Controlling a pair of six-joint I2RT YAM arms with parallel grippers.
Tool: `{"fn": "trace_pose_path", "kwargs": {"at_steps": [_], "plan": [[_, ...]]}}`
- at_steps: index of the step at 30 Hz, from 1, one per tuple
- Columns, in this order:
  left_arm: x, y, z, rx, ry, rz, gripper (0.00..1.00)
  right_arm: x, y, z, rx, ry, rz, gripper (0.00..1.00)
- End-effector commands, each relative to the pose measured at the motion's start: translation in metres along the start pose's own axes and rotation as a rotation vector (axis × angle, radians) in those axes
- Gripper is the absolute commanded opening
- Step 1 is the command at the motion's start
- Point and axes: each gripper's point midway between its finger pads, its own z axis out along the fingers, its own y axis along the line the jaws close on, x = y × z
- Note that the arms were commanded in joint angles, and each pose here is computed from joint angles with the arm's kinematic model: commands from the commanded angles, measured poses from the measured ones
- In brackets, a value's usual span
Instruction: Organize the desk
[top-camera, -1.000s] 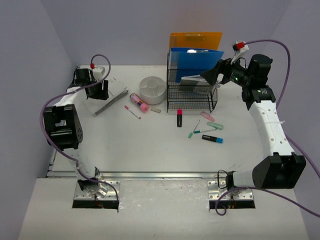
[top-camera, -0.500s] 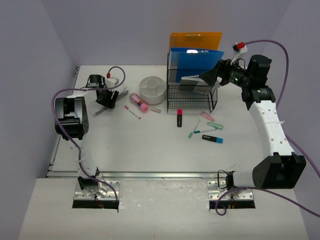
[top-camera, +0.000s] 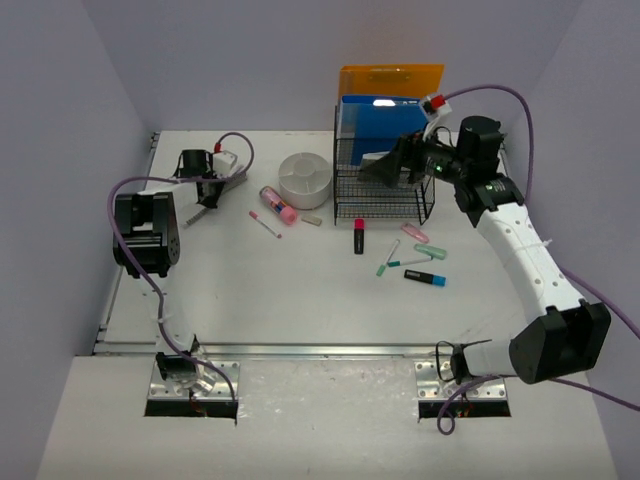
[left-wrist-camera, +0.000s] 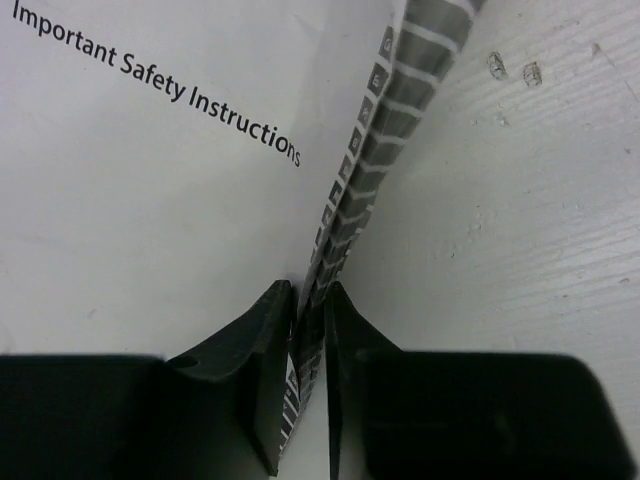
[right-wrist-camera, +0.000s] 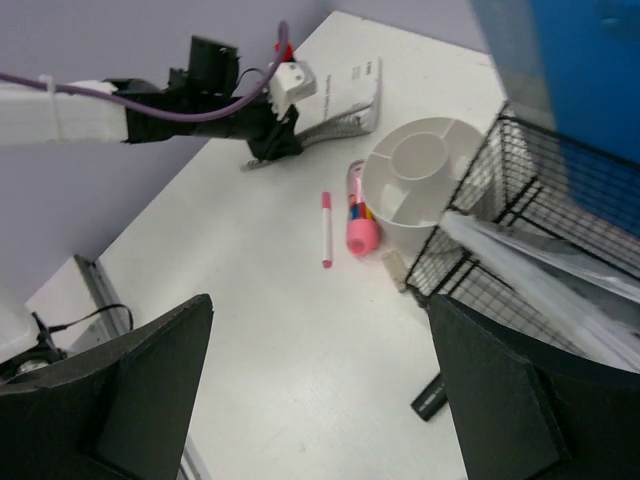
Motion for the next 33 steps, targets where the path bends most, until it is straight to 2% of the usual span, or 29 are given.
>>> {"fn": "trace_pose_path", "kwargs": {"at_steps": [1,4,9,16,23,26,30,33], "plan": [[0.022,-0.001,0.005,0.020,0.052,-0.069,0.00,-0.007,0.026,0.023,-0.033,-0.035,0.003,0.89],[0.001,0.012,-0.018,0.041,-0.004,-0.151,0.00,-0.003,0.024,0.042,-0.021,-0.024,0.147,0.90],[-0.049,0.041,-0.088,0.065,-0.171,-0.291,0.00,-0.004,0.035,0.072,-0.034,-0.016,0.295,0.93],[-0.102,0.058,-0.214,0.106,-0.408,-0.362,0.00,-0.016,0.069,0.116,-0.063,-0.029,0.250,0.94],[-0.109,0.018,-0.297,0.193,-0.555,-0.309,0.00,-0.025,0.109,0.146,-0.130,-0.034,0.371,0.97],[-0.112,-0.007,-0.329,0.270,-0.638,-0.278,0.00,-0.030,0.137,0.154,-0.196,-0.050,0.376,0.99],[-0.113,-0.037,-0.351,0.414,-0.695,-0.311,0.00,-0.026,0.164,0.166,-0.260,-0.037,0.363,0.99],[-0.118,-0.053,-0.367,0.522,-0.725,-0.391,0.00,-0.017,0.176,0.171,-0.290,-0.019,0.330,0.99]]}}
